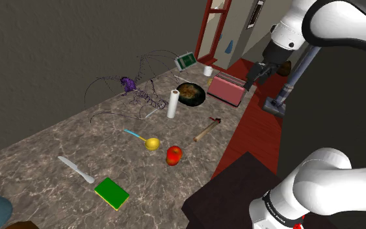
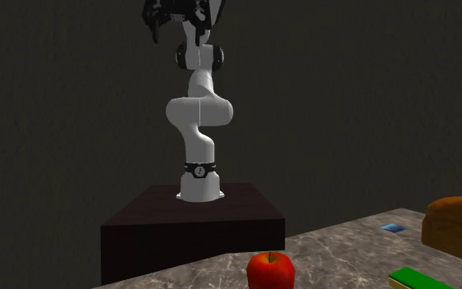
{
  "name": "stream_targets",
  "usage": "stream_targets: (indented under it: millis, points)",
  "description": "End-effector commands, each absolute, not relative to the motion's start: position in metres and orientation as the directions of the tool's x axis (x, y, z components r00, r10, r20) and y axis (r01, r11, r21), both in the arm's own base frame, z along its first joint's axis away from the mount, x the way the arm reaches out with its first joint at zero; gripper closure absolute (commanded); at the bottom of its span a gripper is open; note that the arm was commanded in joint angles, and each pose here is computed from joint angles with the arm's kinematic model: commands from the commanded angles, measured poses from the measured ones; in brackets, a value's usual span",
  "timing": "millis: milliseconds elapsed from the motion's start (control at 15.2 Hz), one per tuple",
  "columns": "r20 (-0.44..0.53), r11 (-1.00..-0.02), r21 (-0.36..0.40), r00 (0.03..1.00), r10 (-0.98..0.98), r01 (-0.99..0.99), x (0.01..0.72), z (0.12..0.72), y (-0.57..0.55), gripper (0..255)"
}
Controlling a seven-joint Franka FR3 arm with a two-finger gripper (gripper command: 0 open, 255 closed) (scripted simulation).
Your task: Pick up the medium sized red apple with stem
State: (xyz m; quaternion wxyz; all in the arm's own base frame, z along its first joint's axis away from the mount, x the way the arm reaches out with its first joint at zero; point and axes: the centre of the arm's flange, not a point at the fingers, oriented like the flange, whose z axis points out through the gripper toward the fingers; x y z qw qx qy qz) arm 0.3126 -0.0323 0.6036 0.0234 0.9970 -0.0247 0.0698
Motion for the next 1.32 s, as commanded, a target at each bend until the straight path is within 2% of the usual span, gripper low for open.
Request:
stream_targets:
  millis: [0, 1254]
  points:
    - [0.14, -0.998, 0.043, 0.989, -0.046, -0.052, 0.313, 0.604, -0.032, 0]
    - [0.097, -0.988, -0.059, 0.986, 0.139, 0.145, 0.419, 0.389, 0.029, 0]
